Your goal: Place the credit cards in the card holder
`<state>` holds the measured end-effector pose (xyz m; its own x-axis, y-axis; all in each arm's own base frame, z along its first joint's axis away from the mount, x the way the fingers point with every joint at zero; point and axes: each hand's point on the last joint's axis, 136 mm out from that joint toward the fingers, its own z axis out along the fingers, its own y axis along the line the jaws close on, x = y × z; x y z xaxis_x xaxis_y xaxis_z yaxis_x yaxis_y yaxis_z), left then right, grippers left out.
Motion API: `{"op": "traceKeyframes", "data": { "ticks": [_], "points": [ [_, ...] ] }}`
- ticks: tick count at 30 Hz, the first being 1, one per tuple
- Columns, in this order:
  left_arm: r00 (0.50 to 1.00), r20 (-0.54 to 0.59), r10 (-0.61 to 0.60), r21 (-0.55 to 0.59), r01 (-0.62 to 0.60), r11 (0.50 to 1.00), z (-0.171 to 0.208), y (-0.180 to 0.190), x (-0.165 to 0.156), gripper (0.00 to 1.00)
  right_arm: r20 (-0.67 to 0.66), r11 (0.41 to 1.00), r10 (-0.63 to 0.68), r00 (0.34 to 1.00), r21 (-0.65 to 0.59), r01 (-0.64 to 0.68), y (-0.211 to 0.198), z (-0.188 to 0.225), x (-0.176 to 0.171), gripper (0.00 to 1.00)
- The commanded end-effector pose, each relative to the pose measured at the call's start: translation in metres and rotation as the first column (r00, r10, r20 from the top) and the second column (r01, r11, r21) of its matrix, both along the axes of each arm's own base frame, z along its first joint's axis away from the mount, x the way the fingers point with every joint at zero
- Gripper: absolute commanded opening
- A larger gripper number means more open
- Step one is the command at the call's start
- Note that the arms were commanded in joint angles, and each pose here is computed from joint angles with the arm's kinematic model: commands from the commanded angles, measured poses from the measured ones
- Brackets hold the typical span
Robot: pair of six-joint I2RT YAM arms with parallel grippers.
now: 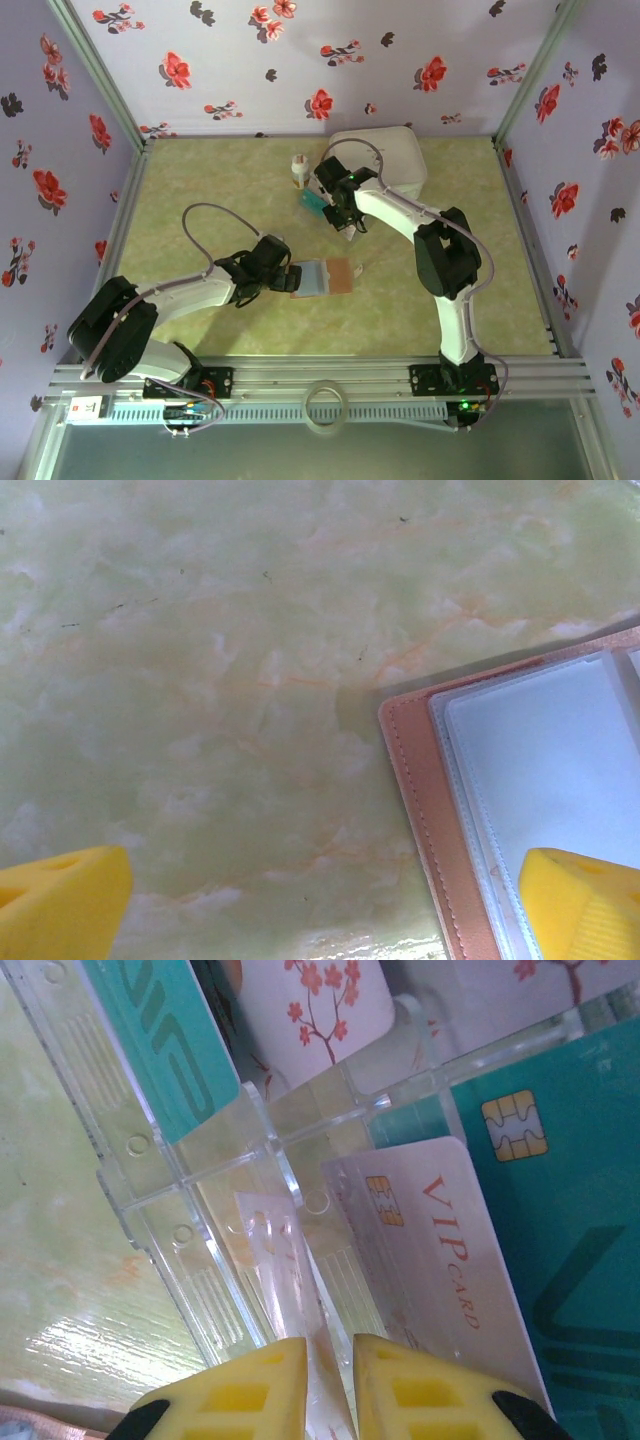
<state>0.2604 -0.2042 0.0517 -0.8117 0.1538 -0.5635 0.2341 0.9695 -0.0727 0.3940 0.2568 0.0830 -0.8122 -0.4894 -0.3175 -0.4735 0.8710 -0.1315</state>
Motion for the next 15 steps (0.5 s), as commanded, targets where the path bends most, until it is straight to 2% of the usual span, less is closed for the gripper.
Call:
{"op": "traceKeyframes", "data": {
  "ticks": [1, 15],
  "points": [
    [1.0, 0.014, -0.003, 0.018, 0.003, 1.0, 0.0008, 0.0041, -0.0019, 1.0, 0.001, 1.0, 0.017, 1.0, 0.002, -0.017, -0.001, 0.0085, 0.002, 0.18],
    [1.0, 0.012, -0.001, 0.015, 0.001, 1.0, 0.0003, 0.0042, -0.0021, 1.0, -0.001, 0.999, 0.032, 0.999, 0.013, -0.032, -0.0011, 0.0143, 0.001, 0.17]
  ]
}}
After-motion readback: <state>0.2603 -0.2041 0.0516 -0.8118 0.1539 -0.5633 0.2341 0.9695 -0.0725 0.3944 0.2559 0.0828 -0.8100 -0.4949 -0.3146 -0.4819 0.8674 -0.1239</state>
